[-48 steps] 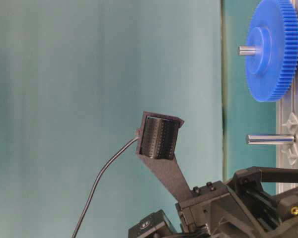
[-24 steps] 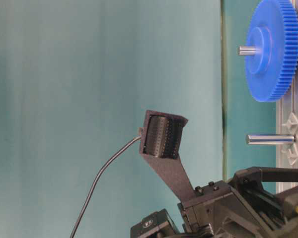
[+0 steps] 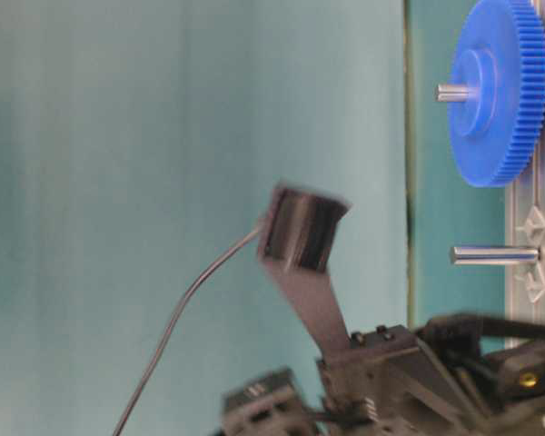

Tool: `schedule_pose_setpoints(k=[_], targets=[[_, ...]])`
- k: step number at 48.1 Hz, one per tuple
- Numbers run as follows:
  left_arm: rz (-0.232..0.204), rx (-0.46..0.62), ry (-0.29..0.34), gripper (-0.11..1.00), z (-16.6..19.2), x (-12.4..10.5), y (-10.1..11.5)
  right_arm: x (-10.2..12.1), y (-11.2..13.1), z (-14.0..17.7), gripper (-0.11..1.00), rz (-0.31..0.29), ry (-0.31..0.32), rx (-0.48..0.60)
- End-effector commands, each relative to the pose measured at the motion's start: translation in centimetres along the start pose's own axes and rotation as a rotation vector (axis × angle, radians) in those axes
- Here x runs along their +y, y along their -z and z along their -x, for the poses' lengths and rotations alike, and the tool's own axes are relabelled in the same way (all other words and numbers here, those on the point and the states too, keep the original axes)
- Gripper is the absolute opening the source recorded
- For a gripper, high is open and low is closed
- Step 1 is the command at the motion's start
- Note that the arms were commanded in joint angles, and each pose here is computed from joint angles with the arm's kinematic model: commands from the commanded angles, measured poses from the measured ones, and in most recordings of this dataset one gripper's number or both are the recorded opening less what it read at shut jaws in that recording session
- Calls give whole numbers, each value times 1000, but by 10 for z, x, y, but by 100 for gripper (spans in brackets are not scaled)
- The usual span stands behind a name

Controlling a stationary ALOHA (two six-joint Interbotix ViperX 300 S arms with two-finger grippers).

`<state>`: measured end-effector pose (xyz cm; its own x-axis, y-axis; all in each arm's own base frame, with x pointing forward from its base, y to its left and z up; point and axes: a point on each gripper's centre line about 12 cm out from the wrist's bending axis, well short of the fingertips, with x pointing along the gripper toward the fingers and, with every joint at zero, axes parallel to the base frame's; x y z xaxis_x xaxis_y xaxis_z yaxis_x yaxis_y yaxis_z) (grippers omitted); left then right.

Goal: Find the location of the shaft and insert the small gear.
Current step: 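Lift the small blue gear and carry it over the empty rail shaft, then align the gear's bore with the shaft, meshing beside the large gear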

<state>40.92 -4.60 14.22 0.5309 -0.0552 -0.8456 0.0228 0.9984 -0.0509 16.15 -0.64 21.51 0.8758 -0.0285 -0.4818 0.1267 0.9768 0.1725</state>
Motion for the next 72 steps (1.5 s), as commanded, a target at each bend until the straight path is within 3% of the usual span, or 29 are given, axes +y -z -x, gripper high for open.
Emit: schedule_pose_setpoints(k=[1, 8, 23, 36, 54, 67, 72], targets=[[13, -101, -6, 65, 32, 7, -35, 0, -4, 0, 12, -6, 2, -11], [14, -96, -23, 65, 51, 17, -50, 0, -7, 0, 12, -7, 0, -33], [-71, -78, -57, 65, 78, 34, -71, 0, -11, 0, 12, 3, -2, -77], [-80, -126, -71, 65, 91, 42, -87, 0, -10, 0, 12, 8, 2, -76], [-106, -194, -99, 65, 135, 53, -117, -2, -9, 0, 12, 5, 10, -80], [-91, -126, -113, 65, 124, 66, -105, -3, -6, -1, 12, 2, 11, -71], [-117, -115, -113, 65, 111, 67, -98, -3, -3, -1, 12, 1, 13, -66]])
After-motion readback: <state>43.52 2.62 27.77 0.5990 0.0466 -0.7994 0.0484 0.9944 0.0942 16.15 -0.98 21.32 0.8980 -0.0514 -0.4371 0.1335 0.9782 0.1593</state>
